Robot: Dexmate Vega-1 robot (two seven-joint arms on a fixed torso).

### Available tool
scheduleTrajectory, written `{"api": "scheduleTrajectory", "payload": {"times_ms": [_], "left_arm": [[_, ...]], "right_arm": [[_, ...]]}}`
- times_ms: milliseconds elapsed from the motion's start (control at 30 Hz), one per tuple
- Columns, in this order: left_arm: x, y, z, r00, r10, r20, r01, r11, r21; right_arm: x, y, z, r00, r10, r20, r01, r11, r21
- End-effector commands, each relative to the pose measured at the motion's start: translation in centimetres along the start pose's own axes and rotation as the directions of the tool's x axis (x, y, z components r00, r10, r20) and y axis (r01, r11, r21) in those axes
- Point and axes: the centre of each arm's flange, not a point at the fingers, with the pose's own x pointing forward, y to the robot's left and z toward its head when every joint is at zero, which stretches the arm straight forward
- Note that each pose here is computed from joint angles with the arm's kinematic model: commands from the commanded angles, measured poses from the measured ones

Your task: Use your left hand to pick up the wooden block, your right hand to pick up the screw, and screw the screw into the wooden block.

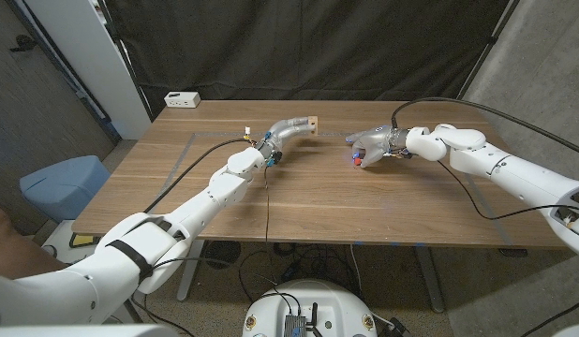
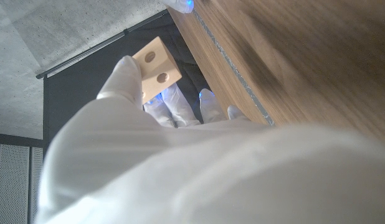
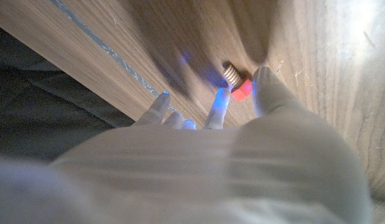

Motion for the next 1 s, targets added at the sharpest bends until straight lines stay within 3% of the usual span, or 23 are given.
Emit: {"api": "scheduleTrajectory", "payload": {"times_ms": [33,1000], "left_arm": [[0.06,0.05,-0.11,1.0,0.002,-0.004,-0.002,1.0,-0.002],[0.84,-0.01,-0.26,1.0,-0.008,-0.018,0.008,1.0,-0.004]], "right_arm": [[0.35,-0.01,-0.12,1.0,-0.001,0.003,0.001,1.0,-0.003],[0.54,0.18,-0.08,1.0,-0.003,0.005,0.003,1.0,0.001]]}}
